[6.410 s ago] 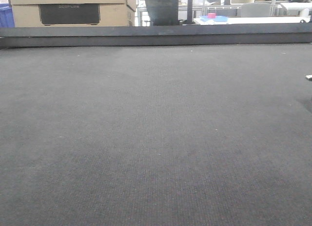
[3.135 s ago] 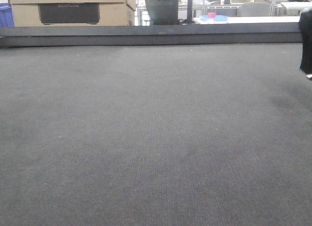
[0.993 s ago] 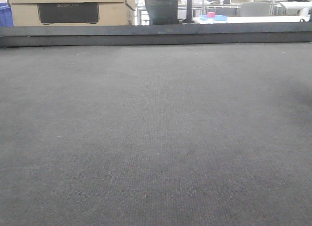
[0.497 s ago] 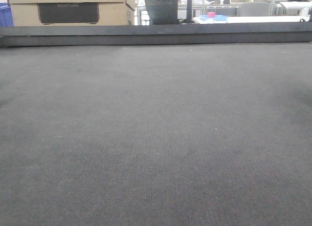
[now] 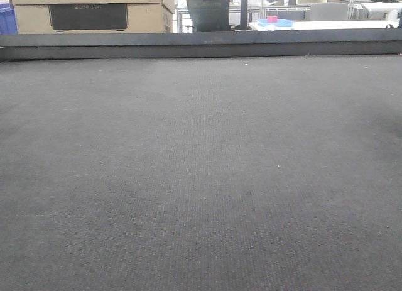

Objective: Place valve from conveyor to right shelf box
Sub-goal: 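Lift the brass valve with left gripper, silver valve with right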

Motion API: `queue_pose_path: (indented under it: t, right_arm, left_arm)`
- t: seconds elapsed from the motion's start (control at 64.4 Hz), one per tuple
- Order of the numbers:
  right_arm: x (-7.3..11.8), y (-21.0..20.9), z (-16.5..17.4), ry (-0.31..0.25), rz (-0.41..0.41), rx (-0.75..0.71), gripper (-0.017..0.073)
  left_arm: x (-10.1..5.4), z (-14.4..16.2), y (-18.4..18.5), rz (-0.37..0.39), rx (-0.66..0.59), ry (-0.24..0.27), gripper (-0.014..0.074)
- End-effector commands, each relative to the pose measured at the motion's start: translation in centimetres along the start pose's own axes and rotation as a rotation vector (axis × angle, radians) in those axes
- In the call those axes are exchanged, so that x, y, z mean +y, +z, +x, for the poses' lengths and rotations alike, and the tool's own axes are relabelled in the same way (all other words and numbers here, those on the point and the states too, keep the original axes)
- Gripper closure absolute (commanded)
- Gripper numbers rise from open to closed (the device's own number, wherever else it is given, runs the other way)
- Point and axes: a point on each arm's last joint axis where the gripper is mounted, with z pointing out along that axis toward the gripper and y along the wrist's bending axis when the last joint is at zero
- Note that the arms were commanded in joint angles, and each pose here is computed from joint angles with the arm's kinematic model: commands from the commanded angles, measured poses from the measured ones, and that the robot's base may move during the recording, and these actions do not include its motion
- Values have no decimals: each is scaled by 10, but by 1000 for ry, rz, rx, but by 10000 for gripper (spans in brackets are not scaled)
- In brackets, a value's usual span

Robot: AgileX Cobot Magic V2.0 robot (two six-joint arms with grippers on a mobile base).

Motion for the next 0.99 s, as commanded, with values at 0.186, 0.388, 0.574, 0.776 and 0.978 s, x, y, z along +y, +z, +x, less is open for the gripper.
queue_pose_path:
  t: [0.186, 0.388, 0.574, 0.776, 0.978]
  right_arm:
    - [-1, -9, -5, -3, 12, -74, 713]
    - [-1, -10, -6, -4, 13, -80, 713]
    - [-1, -23, -12, -7, 15, -125, 713]
    - [1, -52, -26, -15, 20, -232, 713]
    - [3, -86, -40, -25, 25, -342, 713]
  left_arm:
    - [-1, -2, -24, 3, -55, -4, 704]
    - [-13, 9, -79, -11, -191, 19, 704]
    - [-26, 33, -153, -36, -422, 37, 704]
    - [-34, 73, -217, -68, -611, 46, 704]
    - [-43, 114, -270, -105, -829, 53, 704]
